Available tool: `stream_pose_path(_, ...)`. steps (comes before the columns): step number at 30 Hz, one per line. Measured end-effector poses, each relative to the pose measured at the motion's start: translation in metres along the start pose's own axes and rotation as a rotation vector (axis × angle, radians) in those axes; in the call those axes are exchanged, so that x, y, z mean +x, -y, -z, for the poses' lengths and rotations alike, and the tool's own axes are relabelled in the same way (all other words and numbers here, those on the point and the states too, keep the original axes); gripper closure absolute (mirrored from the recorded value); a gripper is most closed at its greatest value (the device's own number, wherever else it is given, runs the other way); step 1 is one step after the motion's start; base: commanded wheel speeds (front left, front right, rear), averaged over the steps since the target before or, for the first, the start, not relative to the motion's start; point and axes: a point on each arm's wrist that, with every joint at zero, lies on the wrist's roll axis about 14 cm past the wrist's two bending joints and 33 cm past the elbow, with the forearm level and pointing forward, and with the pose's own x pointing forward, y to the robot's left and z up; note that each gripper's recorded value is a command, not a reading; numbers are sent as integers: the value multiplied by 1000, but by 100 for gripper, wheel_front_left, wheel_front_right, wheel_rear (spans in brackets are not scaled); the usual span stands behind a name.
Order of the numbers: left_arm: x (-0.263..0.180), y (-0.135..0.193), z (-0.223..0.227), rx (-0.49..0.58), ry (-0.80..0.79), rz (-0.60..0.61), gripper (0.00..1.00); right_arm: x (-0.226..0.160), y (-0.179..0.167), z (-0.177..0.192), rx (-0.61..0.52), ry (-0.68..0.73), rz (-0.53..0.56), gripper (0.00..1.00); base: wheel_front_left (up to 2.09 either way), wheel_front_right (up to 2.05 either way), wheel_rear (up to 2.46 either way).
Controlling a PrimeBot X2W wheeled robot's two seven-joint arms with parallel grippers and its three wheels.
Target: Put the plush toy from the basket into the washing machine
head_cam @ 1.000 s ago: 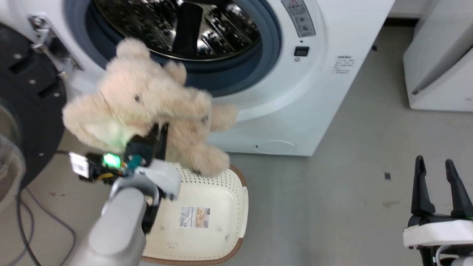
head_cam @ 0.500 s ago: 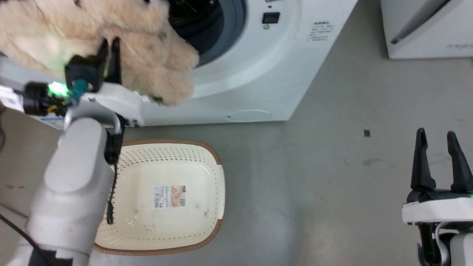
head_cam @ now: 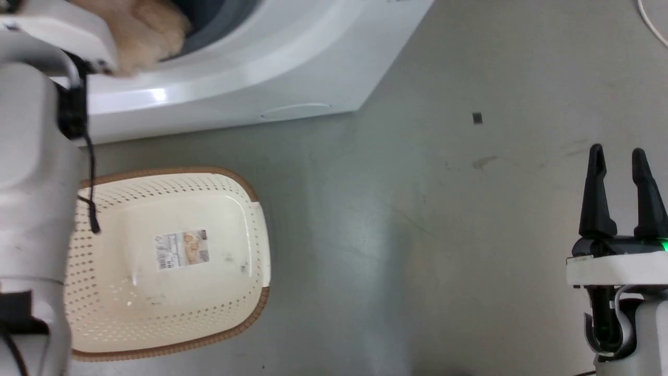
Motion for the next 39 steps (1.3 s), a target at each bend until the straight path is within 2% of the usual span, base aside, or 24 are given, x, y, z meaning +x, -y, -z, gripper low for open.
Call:
stream_pose_path(10,55,-15,6,-55,59,-72,100,4,20,24,-28,-60,52,0,0,0,0)
stream_pose_path(17,76,-20,13,-86,67,-100,100,5,24,37,-42,-93,61,0,0,0,0)
stream_pose_path(18,77,-19,15,-75,61,-97,57,6,24,38,-43,-93,61,0,0,0,0)
stream_pose_path(19,77,-20,16,-73,56,-98,0,7,23,38,-42,-92,59,0,0,0,0)
stream_pose_path(26,71,-24,6,-45,56,-96,0,9,15,32,-27,-75,38,0,0,0,0)
stream_pose_path(39,19,-31,-16,-60,29,-93,0,3,-7,-1,3,-1,-22,0,0,0,0)
